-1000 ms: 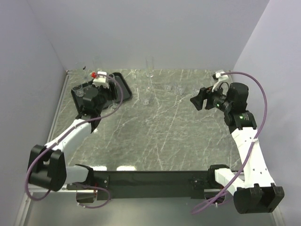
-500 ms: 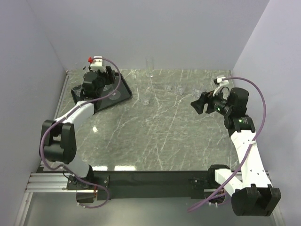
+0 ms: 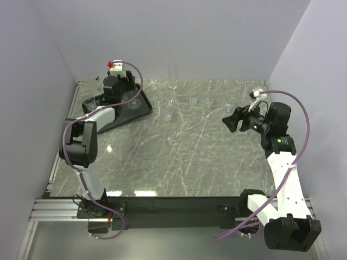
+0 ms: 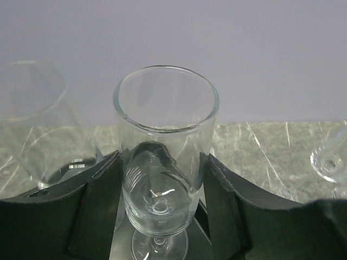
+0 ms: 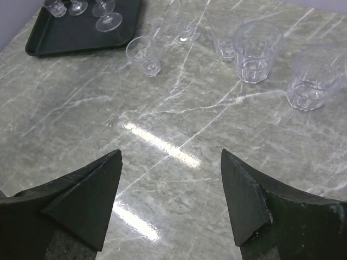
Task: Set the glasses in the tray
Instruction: Place the glass into the tray
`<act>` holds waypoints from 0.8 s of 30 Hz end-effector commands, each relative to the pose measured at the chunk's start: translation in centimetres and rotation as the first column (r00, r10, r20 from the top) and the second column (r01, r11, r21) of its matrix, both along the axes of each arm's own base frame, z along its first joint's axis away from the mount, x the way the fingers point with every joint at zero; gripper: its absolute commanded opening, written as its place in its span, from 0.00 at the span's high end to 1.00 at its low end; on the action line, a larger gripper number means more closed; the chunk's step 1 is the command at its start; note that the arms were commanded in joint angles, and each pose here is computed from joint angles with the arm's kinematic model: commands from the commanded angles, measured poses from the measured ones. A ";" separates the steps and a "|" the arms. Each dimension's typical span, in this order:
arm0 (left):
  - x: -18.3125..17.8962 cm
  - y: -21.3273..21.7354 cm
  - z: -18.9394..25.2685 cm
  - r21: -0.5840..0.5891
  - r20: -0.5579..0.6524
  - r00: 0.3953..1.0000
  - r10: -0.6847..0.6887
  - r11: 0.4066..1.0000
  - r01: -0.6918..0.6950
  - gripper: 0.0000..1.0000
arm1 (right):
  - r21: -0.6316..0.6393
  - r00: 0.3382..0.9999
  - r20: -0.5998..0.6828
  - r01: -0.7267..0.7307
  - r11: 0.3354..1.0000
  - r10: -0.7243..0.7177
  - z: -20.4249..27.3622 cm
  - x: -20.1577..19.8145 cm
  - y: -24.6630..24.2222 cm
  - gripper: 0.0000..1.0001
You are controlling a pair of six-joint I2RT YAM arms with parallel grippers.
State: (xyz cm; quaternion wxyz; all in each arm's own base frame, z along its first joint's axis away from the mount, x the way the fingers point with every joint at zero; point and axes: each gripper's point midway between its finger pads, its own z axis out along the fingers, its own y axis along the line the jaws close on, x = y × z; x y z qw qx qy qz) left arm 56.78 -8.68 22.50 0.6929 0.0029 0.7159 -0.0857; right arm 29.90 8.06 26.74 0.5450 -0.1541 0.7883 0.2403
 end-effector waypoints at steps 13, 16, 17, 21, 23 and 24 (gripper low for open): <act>5.4 -0.1 6.6 -0.029 0.252 0.968 -0.005 0.999 0.013 0.52 | -0.007 0.999 0.031 -0.009 1.000 0.010 0.5 0.4 -0.8 0.20; 6.1 -0.2 6.2 -0.031 0.253 0.967 -0.005 0.999 0.013 0.52 | -0.005 1.000 0.027 -0.011 1.000 0.011 0.4 0.4 -0.9 0.20; 6.3 -0.2 5.7 -0.028 0.245 0.970 -0.006 1.000 0.013 0.52 | -0.005 1.000 0.023 -0.009 1.000 0.010 0.3 0.5 -0.9 0.20; 6.6 -0.2 5.6 -0.026 0.250 0.968 -0.004 1.000 0.011 0.52 | -0.006 1.000 0.022 -0.007 1.000 0.007 0.3 0.5 -1.0 0.20; 6.7 0.0 5.4 -0.019 0.248 0.969 -0.001 1.000 0.006 0.52 | -0.004 1.000 0.021 -0.006 1.000 0.007 0.3 0.5 -1.1 0.20; 6.7 0.0 5.2 -0.017 0.245 0.970 -0.001 1.000 0.006 0.52 | -0.003 1.000 0.020 -0.008 1.000 0.008 0.3 0.5 -1.1 0.20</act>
